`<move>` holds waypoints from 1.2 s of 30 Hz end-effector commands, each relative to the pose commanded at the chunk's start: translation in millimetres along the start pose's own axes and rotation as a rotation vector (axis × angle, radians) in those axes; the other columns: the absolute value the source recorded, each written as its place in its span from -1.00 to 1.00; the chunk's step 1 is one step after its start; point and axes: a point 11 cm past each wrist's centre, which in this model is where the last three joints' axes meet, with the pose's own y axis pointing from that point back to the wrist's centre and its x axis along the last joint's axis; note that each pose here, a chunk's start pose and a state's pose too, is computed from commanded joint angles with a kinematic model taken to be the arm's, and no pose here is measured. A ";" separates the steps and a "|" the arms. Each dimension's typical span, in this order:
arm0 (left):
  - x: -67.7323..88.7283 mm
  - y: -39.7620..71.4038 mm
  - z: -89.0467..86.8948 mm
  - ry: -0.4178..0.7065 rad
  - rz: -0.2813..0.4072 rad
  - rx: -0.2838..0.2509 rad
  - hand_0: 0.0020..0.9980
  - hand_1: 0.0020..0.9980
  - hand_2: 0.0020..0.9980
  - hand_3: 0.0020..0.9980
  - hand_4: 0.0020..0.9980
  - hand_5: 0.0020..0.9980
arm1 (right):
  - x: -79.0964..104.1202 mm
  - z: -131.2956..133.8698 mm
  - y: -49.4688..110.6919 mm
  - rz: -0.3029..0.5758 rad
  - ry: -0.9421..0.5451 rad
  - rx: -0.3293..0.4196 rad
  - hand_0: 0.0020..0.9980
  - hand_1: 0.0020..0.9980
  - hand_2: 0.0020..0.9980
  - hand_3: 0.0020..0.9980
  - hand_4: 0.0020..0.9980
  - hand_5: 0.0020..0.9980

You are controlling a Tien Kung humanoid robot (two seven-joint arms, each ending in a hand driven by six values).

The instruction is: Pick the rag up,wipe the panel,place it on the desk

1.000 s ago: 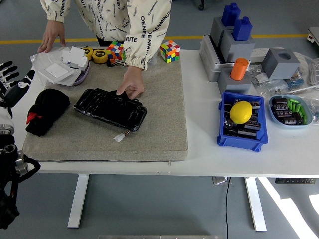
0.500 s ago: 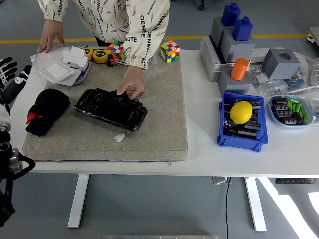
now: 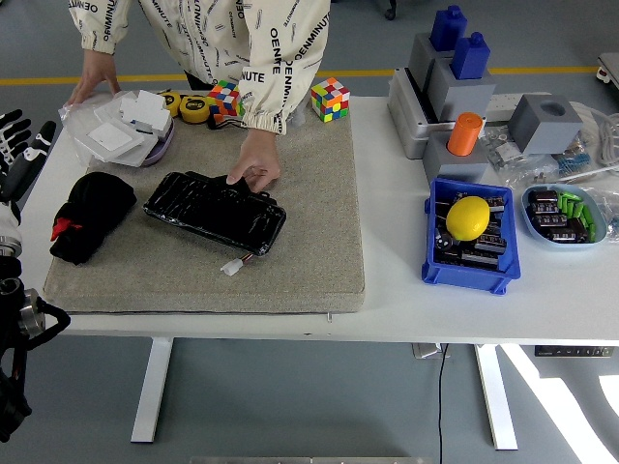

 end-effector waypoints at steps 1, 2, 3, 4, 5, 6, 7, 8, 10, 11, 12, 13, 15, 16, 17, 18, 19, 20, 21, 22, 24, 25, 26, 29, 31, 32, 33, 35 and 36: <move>-0.2 0.2 -0.4 -0.001 -0.001 0.002 0.52 0.52 0.49 0.48 1.00 -0.14 | -0.1 0.5 0.1 0.000 0.000 -0.001 0.09 0.11 -0.02 0.04 0.78 -0.30; -0.2 0.5 -0.6 -0.001 -0.001 0.002 0.52 0.52 0.49 0.48 1.00 -0.14 | -0.7 1.2 0.3 -0.001 -0.001 -0.002 0.09 0.11 -0.02 0.04 0.78 -0.30; -0.3 0.6 -0.4 0.000 0.000 0.001 0.52 0.52 0.49 0.48 1.00 -0.14 | -1.2 1.7 0.5 -0.003 -0.001 -0.003 0.09 0.11 -0.02 0.04 0.78 -0.30; -0.4 0.7 0.0 0.002 0.000 0.000 0.52 0.52 0.49 0.48 1.00 -0.14 | -1.5 2.2 0.6 -0.004 0.000 -0.004 0.09 0.11 -0.02 0.04 0.78 -0.30; -1.1 0.8 -0.1 0.002 -0.002 0.000 0.52 0.52 0.49 0.48 1.00 -0.14 | -1.5 2.8 0.7 -0.003 -0.002 -0.005 0.09 0.11 -0.02 0.04 0.78 -0.30; -1.7 1.0 -0.3 0.003 -0.004 0.001 0.52 0.52 0.49 0.48 1.00 -0.14 | -1.4 3.3 0.8 -0.002 -0.004 -0.006 0.09 0.11 -0.02 0.04 0.78 -0.30; -1.9 0.9 -0.3 0.002 -0.005 0.002 0.53 0.52 0.49 0.49 1.00 -0.11 | -1.4 3.2 0.8 -0.001 -0.005 -0.006 0.09 0.12 -0.02 0.04 0.78 -0.30; -2.0 0.7 -0.2 0.001 -0.006 0.002 0.53 0.52 0.49 0.49 1.00 -0.11 | -1.5 2.7 0.7 -0.001 -0.005 -0.005 0.09 0.12 -0.02 0.04 0.78 -0.30; -2.6 0.1 0.3 0.002 -0.008 0.002 0.53 0.52 0.49 0.49 1.00 -0.11 | -1.9 0.8 0.2 -0.003 -0.006 -0.001 0.09 0.12 -0.02 0.04 0.78 -0.30; -2.8 0.2 0.5 0.002 -0.008 0.001 0.53 0.52 0.49 0.49 1.00 -0.11 | -1.9 0.7 0.2 -0.003 -0.006 -0.001 0.09 0.12 -0.02 0.04 0.78 -0.30; -3.2 0.3 0.6 0.003 -0.009 0.001 0.53 0.52 0.49 0.49 1.00 -0.11 | -1.8 0.9 0.3 -0.003 -0.006 -0.001 0.09 0.12 -0.02 0.04 0.78 -0.30; -3.7 0.5 0.5 0.004 -0.010 0.001 0.52 0.52 0.49 0.49 1.00 -0.07 | -1.7 1.6 0.4 -0.002 -0.006 -0.003 0.09 0.12 -0.02 0.04 0.78 -0.30; -4.1 0.5 0.4 0.005 -0.011 0.002 0.52 0.52 0.49 0.49 1.00 -0.07 | -1.5 2.4 0.6 -0.002 -0.006 -0.004 0.09 0.12 -0.02 0.04 0.78 -0.30; -4.1 0.5 0.4 0.006 -0.012 0.003 0.52 0.52 0.49 0.49 1.00 -0.07 | -1.6 2.6 0.6 -0.002 -0.007 -0.004 0.09 0.12 -0.02 0.04 0.78 -0.30; -4.0 0.3 0.5 0.006 -0.012 0.003 0.52 0.52 0.49 0.49 1.00 -0.07 | -1.7 2.5 0.6 -0.004 -0.007 -0.004 0.09 0.12 -0.02 0.04 0.78 -0.30; -3.9 0.1 0.7 0.006 -0.012 0.003 0.52 0.52 0.49 0.49 1.00 -0.07 | -1.7 2.2 0.6 -0.005 -0.007 -0.003 0.09 0.12 -0.02 0.04 0.78 -0.30; -3.8 0.0 0.7 0.007 -0.013 0.004 0.52 0.52 0.49 0.49 1.00 -0.06 | -1.6 1.9 0.5 -0.005 -0.008 -0.003 0.09 0.12 -0.02 0.05 0.78 -0.30; -3.8 -0.3 1.1 0.008 -0.013 0.003 0.52 0.52 0.49 0.49 1.00 -0.06 | -1.5 1.4 0.4 -0.005 -0.009 -0.002 0.09 0.12 -0.02 0.05 0.78 -0.30; -3.7 -0.6 1.5 0.010 -0.013 0.002 0.52 0.52 0.49 0.49 1.00 -0.06 | -1.5 0.9 0.3 -0.005 -0.009 -0.001 0.09 0.12 -0.02 0.05 0.78 -0.30; -3.8 -0.8 2.0 0.010 -0.013 0.001 0.52 0.52 0.49 0.49 1.00 -0.06 | -1.6 0.6 0.2 -0.005 -0.009 0.000 0.09 0.12 -0.02 0.05 0.78 -0.30; -4.1 -1.5 3.3 0.011 -0.014 -0.003 0.52 0.52 0.49 0.49 1.00 -0.06 | -1.7 -0.2 -0.1 -0.005 -0.010 0.001 0.09 0.12 -0.02 0.05 0.78 -0.30; -4.2 -1.9 3.8 0.011 -0.015 -0.004 0.52 0.52 0.49 0.49 1.00 -0.05 | -1.5 -1.0 -0.3 -0.004 -0.009 0.003 0.09 0.12 -0.02 0.04 0.79 -0.30; -4.2 -2.0 3.9 0.010 -0.016 -0.004 0.52 0.52 0.49 0.49 1.00 -0.05 | -1.3 -1.5 -0.4 -0.004 -0.010 0.004 0.09 0.12 -0.02 0.04 0.79 -0.30; -4.6 -1.7 3.7 0.011 -0.018 -0.003 0.52 0.52 0.49 0.49 1.00 -0.05 | -1.3 -1.2 -0.3 -0.004 -0.012 0.003 0.09 0.12 -0.02 0.04 0.79 -0.30; -4.9 -1.7 4.2 0.012 -0.019 -0.004 0.52 0.53 0.50 0.49 1.00 -0.04 | -1.7 -0.8 -0.2 -0.004 -0.013 0.002 0.08 0.12 -0.02 0.05 0.79 -0.30; -4.8 -1.8 4.4 0.012 -0.019 -0.004 0.52 0.53 0.50 0.49 1.00 -0.04 | -1.8 -0.8 -0.2 -0.004 -0.014 0.002 0.08 0.12 -0.02 0.05 0.79 -0.30; -4.8 -1.9 4.5 0.013 -0.019 -0.004 0.52 0.53 0.50 0.49 1.00 -0.04 | -1.9 -1.0 -0.3 -0.004 -0.015 0.002 0.08 0.12 -0.02 0.05 0.79 -0.30; -4.5 -2.1 4.7 0.013 -0.019 -0.004 0.52 0.53 0.50 0.49 1.00 -0.04 | -2.1 -1.7 -0.4 -0.005 -0.014 0.004 0.08 0.12 -0.02 0.05 0.79 -0.30; -4.4 -2.1 4.9 0.013 -0.019 -0.004 0.52 0.53 0.50 0.49 1.00 -0.04 | -2.1 -1.9 -0.5 -0.005 -0.015 0.004 0.08 0.12 -0.02 0.05 0.79 -0.30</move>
